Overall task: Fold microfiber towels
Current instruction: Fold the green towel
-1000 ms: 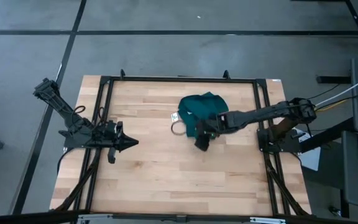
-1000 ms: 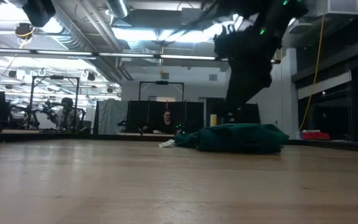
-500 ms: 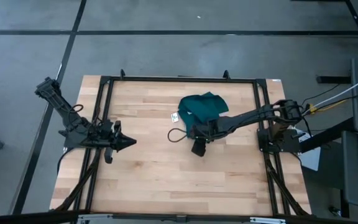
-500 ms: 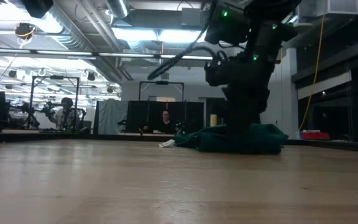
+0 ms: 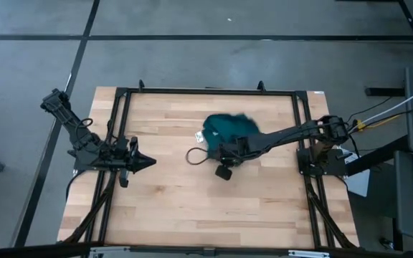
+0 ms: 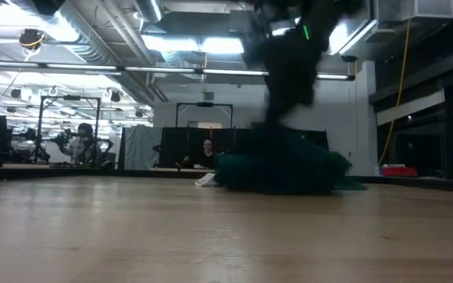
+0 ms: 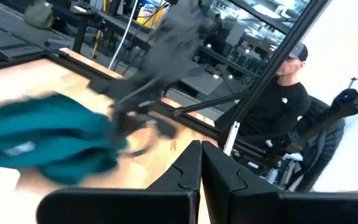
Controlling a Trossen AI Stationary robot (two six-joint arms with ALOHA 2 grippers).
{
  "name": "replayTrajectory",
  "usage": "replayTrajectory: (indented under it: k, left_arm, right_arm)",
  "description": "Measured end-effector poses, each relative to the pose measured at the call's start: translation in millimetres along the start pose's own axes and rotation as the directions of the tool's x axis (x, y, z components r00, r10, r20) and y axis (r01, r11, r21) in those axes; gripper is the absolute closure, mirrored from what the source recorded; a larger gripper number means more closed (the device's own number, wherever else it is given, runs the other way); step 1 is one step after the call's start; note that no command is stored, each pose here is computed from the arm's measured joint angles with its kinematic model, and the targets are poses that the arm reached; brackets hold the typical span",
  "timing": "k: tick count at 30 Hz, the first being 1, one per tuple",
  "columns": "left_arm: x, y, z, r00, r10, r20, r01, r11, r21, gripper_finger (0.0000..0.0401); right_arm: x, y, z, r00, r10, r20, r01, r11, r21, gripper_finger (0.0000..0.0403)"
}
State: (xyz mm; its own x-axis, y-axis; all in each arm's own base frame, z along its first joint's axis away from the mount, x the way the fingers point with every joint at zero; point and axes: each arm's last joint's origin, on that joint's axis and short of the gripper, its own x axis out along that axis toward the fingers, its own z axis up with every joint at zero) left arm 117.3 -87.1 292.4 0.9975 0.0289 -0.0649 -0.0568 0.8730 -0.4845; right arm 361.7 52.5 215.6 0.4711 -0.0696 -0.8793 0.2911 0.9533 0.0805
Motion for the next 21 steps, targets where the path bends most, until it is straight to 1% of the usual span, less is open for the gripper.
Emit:
replayTrajectory:
  k: [3, 6, 8, 10, 11, 13, 14, 15, 16, 17, 18, 19, 20, 21]
  left_arm:
    - [-2.3, -0.9, -0.1, 1.0, 0.019, 0.016, -0.019, 1.0, 0.024, 0.0397]
    - [-7.0, -1.7, 1.0, 0.999, 0.029, 0.035, -0.03, 0.999, 0.042, 0.0397]
    - [-10.4, -2.0, 2.0, 0.998, 0.037, 0.049, -0.04, 0.998, 0.057, 0.0397]
    - [-14.1, -1.8, 3.7, 0.997, 0.046, 0.065, -0.051, 0.996, 0.068, 0.0398]
    - [-15.9, -1.6, 4.7, 0.996, 0.048, 0.071, -0.053, 0.996, 0.07, 0.0398]
    - [-19.4, -1.4, 6.5, 0.997, 0.036, 0.075, -0.043, 0.996, 0.081, 0.0398]
    - [-20.8, -1.2, 7.4, 0.997, 0.032, 0.077, -0.039, 0.995, 0.089, 0.0398]
    - [-22.0, -0.8, 8.1, 0.996, 0.03, 0.078, -0.037, 0.995, 0.096, 0.0398]
    - [-22.8, 0.1, 8.7, 0.996, 0.03, 0.079, -0.038, 0.994, 0.103, 0.0398]
    - [-23.5, 1.0, 9.1, 0.996, 0.03, 0.079, -0.039, 0.994, 0.105, 0.0398]
    - [-24.3, 1.8, 9.9, 0.996, 0.031, 0.08, -0.039, 0.994, 0.102, 0.0398]
    - [-25.1, 2.4, 10.7, 0.996, 0.03, 0.082, -0.038, 0.994, 0.1, 0.0398]
    - [-25.6, 2.8, 11.2, 0.996, 0.03, 0.084, -0.038, 0.994, 0.098, 0.0398]
    - [-25.8, 3.0, 11.5, 0.996, 0.028, 0.084, -0.036, 0.994, 0.098, 0.0398]
  right_arm:
    - [-33.9, 27.5, 27.6, 0.989, 0.076, 0.13, -0.065, 0.994, -0.089, 0.0399]
    - [-73.6, 47.4, 54.5, 0.949, 0.119, 0.291, -0.079, 0.986, -0.145, 0.04]
    - [-97.4, 52.4, 69.5, 0.917, 0.119, 0.38, -0.062, 0.985, -0.158, 0.04]
    - [-119.7, 52.2, 80.0, 0.902, 0.113, 0.418, -0.051, 0.986, -0.156, 0.0401]
    - [-129.4, 49.7, 80.4, 0.913, 0.087, 0.397, -0.027, 0.988, -0.155, 0.0401]
    - [-141.2, 44.0, 68.6, 0.949, -0.039, 0.314, 0.093, 0.983, -0.158, 0.0401]
    - [-142.6, 43.2, 66.4, 0.951, -0.066, 0.302, 0.12, 0.98, -0.162, 0.0401]
    - [-143.4, 45.9, 68.9, 0.948, -0.029, 0.317, 0.085, 0.983, -0.162, 0.0401]
    - [-144.4, 48.9, 71.4, 0.945, 0.028, 0.324, 0.029, 0.985, -0.169, 0.0401]
    - [-144.3, 49.6, 69.8, 0.953, 0.054, 0.299, 0.001, 0.984, -0.18, 0.0401]
    - [-142.8, 49.1, 63.1, 0.97, 0.027, 0.244, 0.02, 0.982, -0.187, 0.0402]
    - [-138.9, 46.5, 52.8, 0.983, -0.053, 0.179, 0.087, 0.978, -0.189, 0.0402]
    - [-132.0, 42.6, 43.2, 0.982, -0.146, 0.123, 0.168, 0.966, -0.196, 0.0402]
    - [-125.3, 40.1, 38.2, 0.974, -0.203, 0.103, 0.22, 0.955, -0.2, 0.0402]
